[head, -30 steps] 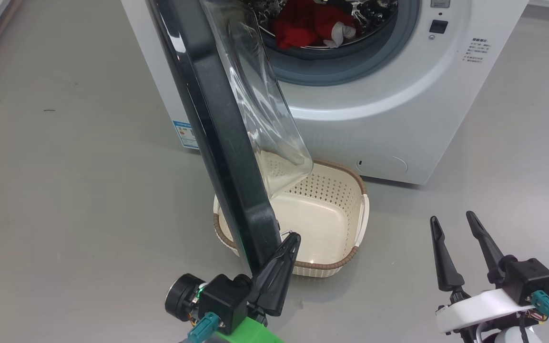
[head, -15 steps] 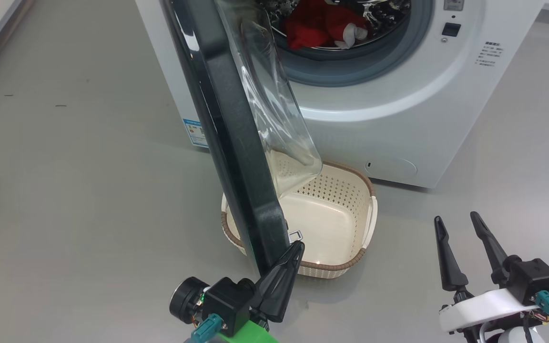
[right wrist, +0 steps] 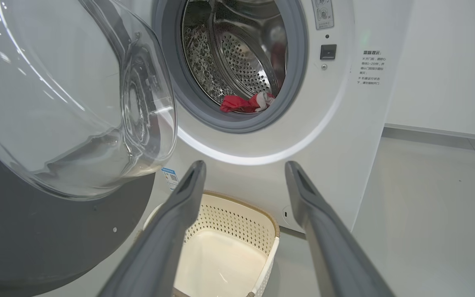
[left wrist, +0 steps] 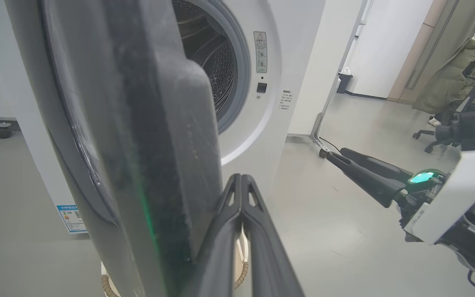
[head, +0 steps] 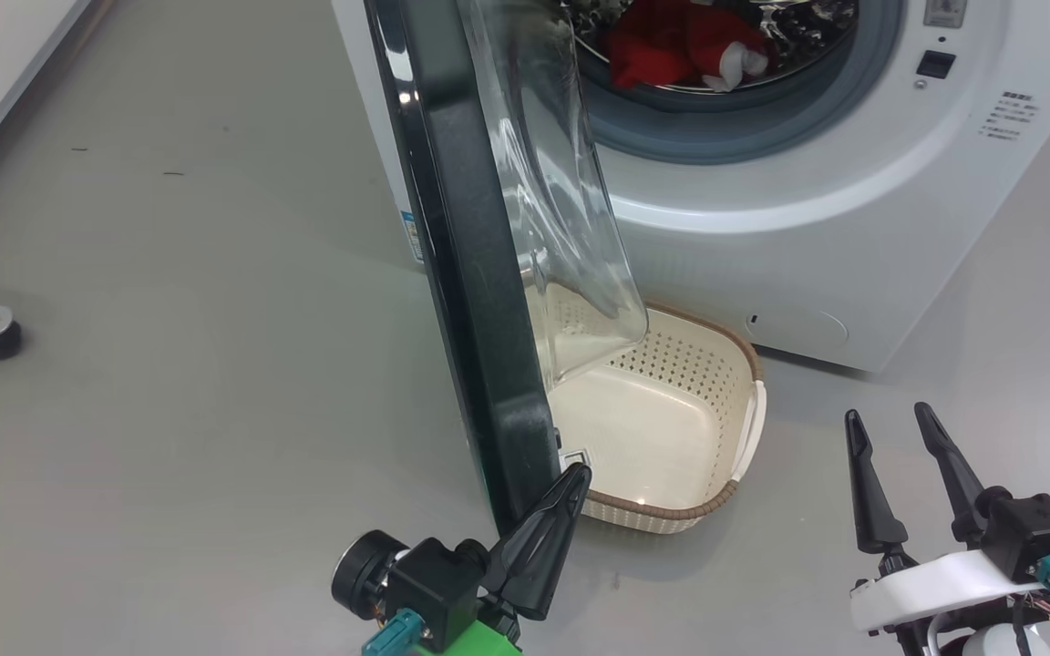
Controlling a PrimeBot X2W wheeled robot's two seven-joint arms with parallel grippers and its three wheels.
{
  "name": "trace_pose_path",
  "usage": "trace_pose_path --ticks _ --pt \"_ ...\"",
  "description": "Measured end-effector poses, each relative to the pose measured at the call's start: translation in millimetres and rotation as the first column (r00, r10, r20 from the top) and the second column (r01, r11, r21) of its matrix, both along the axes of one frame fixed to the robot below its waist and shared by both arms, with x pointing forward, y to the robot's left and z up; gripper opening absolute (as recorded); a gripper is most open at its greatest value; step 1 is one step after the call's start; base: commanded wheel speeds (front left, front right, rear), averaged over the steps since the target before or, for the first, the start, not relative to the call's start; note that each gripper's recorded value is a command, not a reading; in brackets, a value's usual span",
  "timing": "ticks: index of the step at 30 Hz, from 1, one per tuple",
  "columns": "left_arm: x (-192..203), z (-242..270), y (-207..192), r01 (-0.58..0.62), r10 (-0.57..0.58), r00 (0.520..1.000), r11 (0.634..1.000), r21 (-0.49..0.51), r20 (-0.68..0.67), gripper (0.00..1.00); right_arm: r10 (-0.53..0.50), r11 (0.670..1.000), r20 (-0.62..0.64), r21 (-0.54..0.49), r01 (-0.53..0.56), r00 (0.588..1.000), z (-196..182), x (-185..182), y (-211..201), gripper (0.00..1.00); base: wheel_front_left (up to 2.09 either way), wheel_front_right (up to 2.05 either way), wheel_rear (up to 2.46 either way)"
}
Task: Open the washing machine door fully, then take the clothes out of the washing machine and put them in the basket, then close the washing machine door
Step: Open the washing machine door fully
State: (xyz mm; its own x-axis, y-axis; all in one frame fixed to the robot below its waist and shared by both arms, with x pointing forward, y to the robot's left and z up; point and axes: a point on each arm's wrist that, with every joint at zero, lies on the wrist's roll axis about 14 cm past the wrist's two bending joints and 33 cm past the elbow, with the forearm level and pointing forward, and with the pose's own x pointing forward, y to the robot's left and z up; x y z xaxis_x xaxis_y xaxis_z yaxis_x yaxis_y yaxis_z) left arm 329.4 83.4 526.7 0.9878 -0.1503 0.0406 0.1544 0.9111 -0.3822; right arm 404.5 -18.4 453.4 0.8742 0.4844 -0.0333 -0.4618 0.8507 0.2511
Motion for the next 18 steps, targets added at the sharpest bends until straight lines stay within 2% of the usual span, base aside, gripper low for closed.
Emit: trace_pose_path --ticks 11,18 --pt "-3.7 -3.3 21.9 -0.086 0.086 0.996 0.996 0.004 -0.001 0.00 0.045 0.999 -0.007 0.007 -0.045 0.999 -3.7 3.5 16.9 1.00 0.00 0.00 0.00" --pt "-11.7 -13.4 47.1 -0.182 0.182 0.983 0.983 0.001 -0.032 0.00 0.079 0.997 -0.006 0.012 -0.079 0.997 -3.4 3.1 29.1 1.00 0.00 0.00 0.00"
